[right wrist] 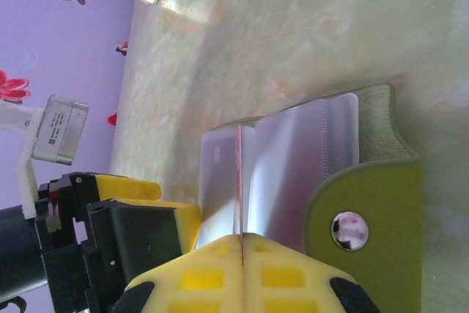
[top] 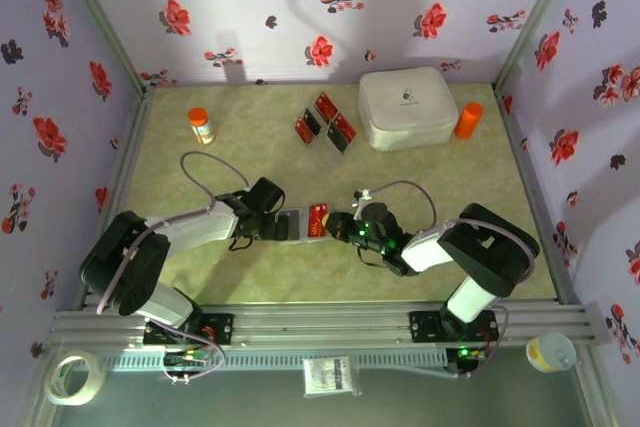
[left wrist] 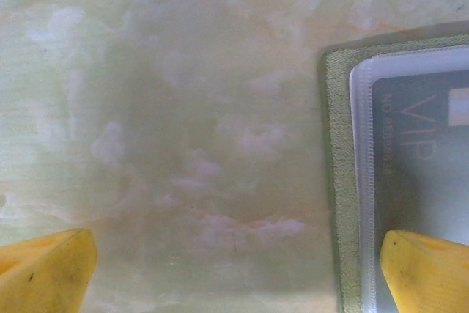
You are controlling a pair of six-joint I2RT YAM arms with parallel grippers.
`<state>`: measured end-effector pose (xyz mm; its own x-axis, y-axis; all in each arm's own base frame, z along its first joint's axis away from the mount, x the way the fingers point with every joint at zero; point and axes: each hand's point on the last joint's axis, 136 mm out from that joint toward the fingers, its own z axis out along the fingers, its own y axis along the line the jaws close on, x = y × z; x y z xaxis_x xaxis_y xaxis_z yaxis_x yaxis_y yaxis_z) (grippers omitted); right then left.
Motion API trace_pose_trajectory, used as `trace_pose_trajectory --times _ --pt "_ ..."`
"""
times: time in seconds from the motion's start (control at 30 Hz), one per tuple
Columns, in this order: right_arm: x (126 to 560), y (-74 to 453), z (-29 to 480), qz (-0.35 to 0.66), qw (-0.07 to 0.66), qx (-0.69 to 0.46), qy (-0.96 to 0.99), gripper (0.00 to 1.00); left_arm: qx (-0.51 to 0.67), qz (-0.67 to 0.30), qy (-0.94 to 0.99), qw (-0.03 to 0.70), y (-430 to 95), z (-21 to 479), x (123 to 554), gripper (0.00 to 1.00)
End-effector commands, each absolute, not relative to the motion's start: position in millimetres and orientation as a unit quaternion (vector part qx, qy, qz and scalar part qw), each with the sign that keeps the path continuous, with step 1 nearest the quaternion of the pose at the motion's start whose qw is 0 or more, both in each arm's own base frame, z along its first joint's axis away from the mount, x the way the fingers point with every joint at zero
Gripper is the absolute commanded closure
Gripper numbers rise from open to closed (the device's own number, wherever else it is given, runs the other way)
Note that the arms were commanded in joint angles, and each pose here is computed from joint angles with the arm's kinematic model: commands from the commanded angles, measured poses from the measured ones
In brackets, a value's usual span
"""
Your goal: Put the credit cards into the card holder
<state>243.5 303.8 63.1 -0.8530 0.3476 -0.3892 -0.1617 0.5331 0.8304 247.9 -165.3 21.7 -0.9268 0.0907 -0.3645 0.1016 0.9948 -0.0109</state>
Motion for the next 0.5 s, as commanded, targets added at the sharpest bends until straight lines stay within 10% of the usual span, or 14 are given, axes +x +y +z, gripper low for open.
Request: trace_pose_trajectory --times 0.0,0.47 --pt "254.7 313.6 80.7 0.503 0.293 0.060 0.811 1.00 0.041 0.013 0.984 0.172 -151.5 10.4 237.3 0.00" --pt "263.7 322.8 69.6 0.507 0.299 0.068 0.805 1.00 0.040 0.012 0.985 0.170 -151.9 9.3 232.4 0.00"
